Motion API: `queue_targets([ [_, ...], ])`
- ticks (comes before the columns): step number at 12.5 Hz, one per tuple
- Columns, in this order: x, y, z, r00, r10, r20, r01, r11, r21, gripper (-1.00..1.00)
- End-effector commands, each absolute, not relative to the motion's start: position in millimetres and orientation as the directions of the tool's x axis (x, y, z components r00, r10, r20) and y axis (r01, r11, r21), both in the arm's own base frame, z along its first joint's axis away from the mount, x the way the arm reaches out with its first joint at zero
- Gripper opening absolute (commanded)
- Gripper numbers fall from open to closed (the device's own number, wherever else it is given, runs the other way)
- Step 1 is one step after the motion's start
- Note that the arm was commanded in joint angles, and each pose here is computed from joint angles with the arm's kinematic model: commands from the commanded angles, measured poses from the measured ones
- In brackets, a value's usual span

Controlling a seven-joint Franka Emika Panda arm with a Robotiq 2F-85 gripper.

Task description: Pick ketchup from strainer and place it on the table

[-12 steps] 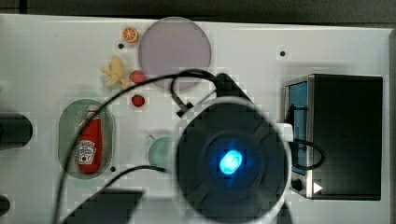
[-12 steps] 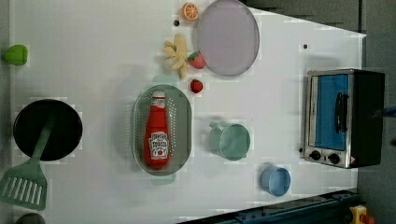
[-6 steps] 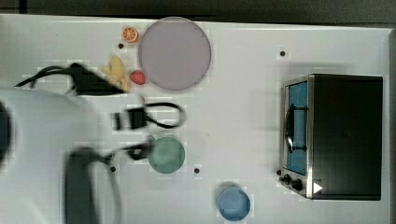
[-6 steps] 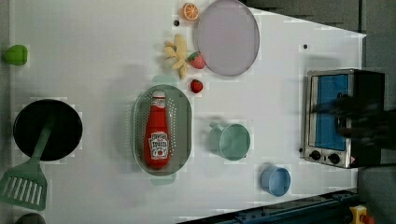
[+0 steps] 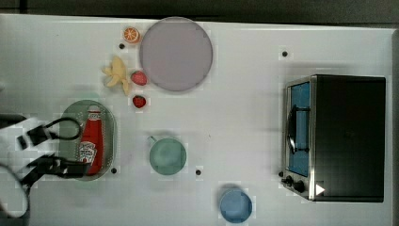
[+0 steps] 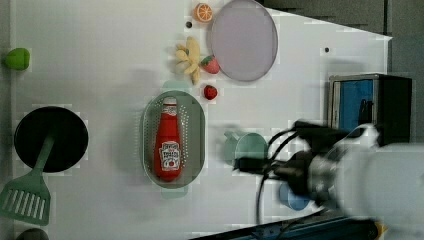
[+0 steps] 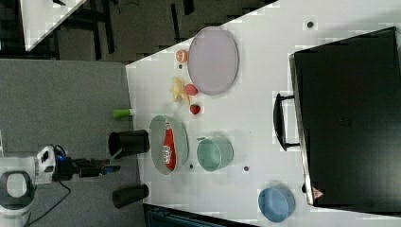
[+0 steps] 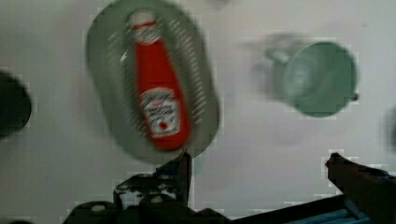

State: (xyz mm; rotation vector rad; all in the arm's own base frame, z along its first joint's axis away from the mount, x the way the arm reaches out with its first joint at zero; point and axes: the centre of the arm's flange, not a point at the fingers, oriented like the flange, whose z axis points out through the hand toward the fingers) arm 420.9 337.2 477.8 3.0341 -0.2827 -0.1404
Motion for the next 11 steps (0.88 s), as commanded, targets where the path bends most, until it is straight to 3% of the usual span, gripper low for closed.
queue_targets([
  [1, 409, 356, 455, 0.977, -0.202, -0.067, -0.197, -0.977, 0.078, 1.0],
  [4, 394, 368, 392, 0.985, -0.159, -0.068, -0.158, -0.987, 0.023, 1.0],
  [9, 385, 361, 304, 0.998, -0.062, -0.004, -0.062, -0.997, -0.05, 1.0],
  [11, 385, 362, 279, 0.999, -0.035, -0.016, -0.036, -0.996, -0.082, 1.0],
])
